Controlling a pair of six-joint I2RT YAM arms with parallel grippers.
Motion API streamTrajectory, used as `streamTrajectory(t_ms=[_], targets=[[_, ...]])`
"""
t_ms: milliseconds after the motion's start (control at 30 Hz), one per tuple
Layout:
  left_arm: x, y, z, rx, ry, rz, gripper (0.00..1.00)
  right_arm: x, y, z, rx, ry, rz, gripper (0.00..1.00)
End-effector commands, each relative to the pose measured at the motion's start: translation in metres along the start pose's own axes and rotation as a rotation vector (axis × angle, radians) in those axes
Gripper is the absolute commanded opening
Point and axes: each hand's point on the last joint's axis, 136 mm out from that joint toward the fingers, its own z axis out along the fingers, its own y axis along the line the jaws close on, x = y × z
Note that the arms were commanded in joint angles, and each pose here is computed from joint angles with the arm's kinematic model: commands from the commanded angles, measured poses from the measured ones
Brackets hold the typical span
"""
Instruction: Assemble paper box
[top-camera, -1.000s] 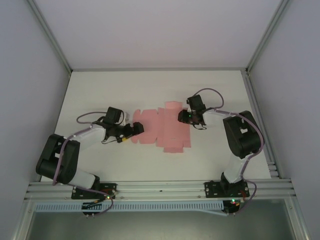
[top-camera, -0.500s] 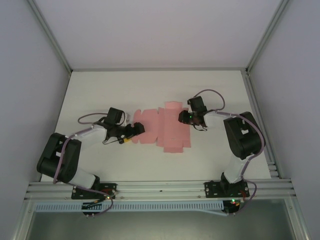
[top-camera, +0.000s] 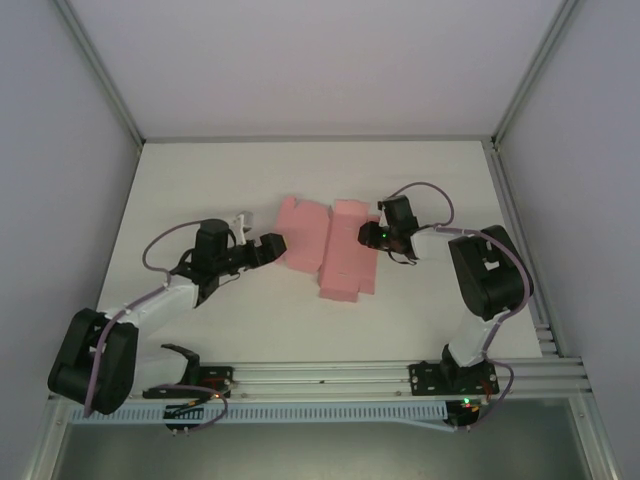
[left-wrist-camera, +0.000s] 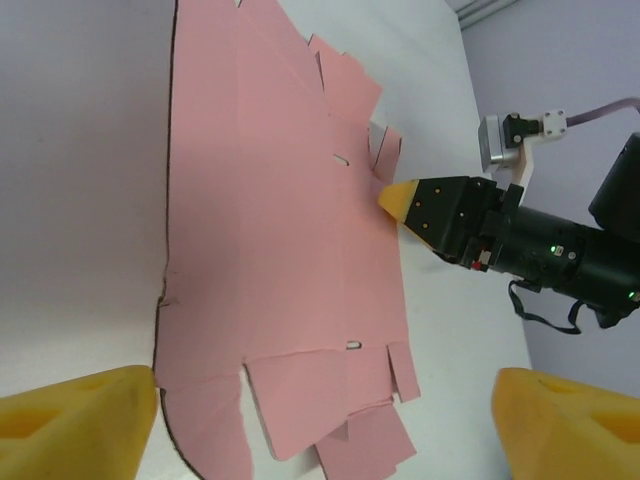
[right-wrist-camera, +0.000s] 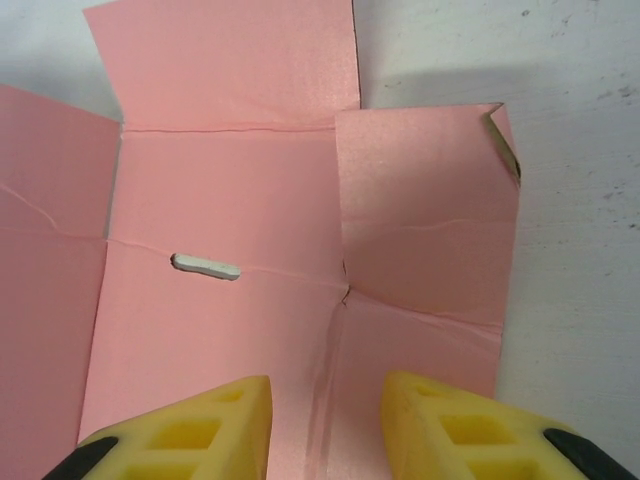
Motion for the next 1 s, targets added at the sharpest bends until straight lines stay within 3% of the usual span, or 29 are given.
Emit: streamTrajectory(t_ms=[0, 167, 367, 500, 700, 833, 967], targets=[[-0.009, -0.009, 0.006, 0.059, -0.05, 0.06, 0.73, 0.08, -0.043, 0.009, 0.123, 0.256, 0.079, 0.34], [-0.016, -0.02, 0.007, 0.121, -0.103, 0.105, 0.66, 0.079, -0.042, 0.007, 0.117, 0.241, 0.073, 0.34], [-0.015, -0.011, 0.018, 0.056, -0.07, 0.132, 0.55, 0.076, -0.042, 0.004, 0.116, 0.228, 0.066, 0.34], [-0.026, 0.005, 0.021, -0.072, -0.1, 0.171, 0.5, 0.077, -0.045, 0.004, 0.131, 0.226, 0.059, 0.34], [-0.038, 0.011, 0.037, -0.132, -0.076, 0.213, 0.31, 0.079, -0.049, 0.008, 0.135, 0.239, 0.052, 0.32], [-0.044, 0.007, 0.046, -0.128, -0.057, 0.249, 0.02, 0.07, -0.043, 0.007, 0.111, 0.203, 0.045, 0.33], [-0.055, -0.006, 0.042, -0.11, -0.083, 0.303, 0.0, 0.045, -0.029, -0.003, 0.069, 0.137, 0.017, 0.37]])
